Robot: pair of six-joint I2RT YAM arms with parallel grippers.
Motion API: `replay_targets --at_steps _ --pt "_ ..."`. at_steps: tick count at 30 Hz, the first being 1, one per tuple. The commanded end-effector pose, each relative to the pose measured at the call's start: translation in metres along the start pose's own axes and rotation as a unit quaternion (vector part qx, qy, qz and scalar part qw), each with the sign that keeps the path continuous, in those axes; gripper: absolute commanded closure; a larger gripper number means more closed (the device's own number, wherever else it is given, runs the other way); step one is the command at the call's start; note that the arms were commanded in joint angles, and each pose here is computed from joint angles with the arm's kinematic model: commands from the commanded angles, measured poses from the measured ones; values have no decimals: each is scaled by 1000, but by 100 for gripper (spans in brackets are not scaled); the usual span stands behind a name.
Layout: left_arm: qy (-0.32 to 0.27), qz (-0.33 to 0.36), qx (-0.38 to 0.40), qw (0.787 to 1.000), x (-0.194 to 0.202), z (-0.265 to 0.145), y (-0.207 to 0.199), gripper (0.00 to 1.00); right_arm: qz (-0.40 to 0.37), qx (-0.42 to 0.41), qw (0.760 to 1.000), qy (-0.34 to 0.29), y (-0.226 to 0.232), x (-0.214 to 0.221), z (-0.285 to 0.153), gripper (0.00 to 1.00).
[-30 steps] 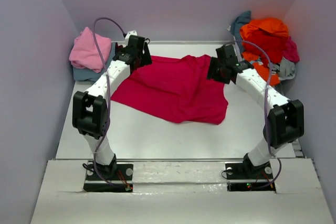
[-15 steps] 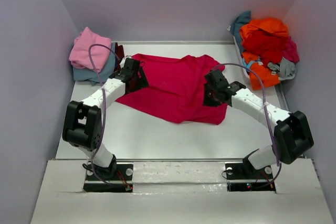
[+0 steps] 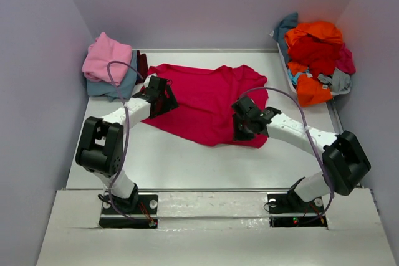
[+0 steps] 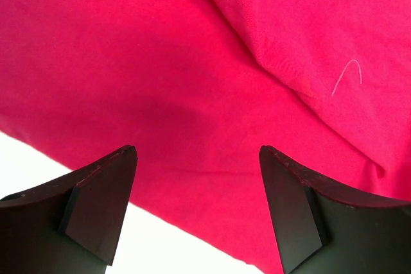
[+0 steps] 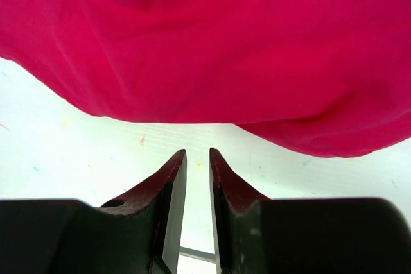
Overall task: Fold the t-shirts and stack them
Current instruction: Flatten out the tshirt
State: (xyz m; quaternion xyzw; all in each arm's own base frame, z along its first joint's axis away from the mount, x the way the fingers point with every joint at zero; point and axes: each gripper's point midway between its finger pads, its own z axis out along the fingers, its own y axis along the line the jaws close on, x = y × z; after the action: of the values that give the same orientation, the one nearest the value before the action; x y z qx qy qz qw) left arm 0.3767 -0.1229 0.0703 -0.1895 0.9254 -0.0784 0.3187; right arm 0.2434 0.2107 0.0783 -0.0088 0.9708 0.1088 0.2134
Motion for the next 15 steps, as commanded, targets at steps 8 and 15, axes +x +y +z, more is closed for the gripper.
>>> replay_targets --at_steps 8,15 --pt "-7 -22 19 1000 -10 16 -10 12 -13 -18 999 33 9 18 18 68" --pt "-6 -22 20 1000 -11 17 -8 12 -19 -14 998 50 7 26 29 67"
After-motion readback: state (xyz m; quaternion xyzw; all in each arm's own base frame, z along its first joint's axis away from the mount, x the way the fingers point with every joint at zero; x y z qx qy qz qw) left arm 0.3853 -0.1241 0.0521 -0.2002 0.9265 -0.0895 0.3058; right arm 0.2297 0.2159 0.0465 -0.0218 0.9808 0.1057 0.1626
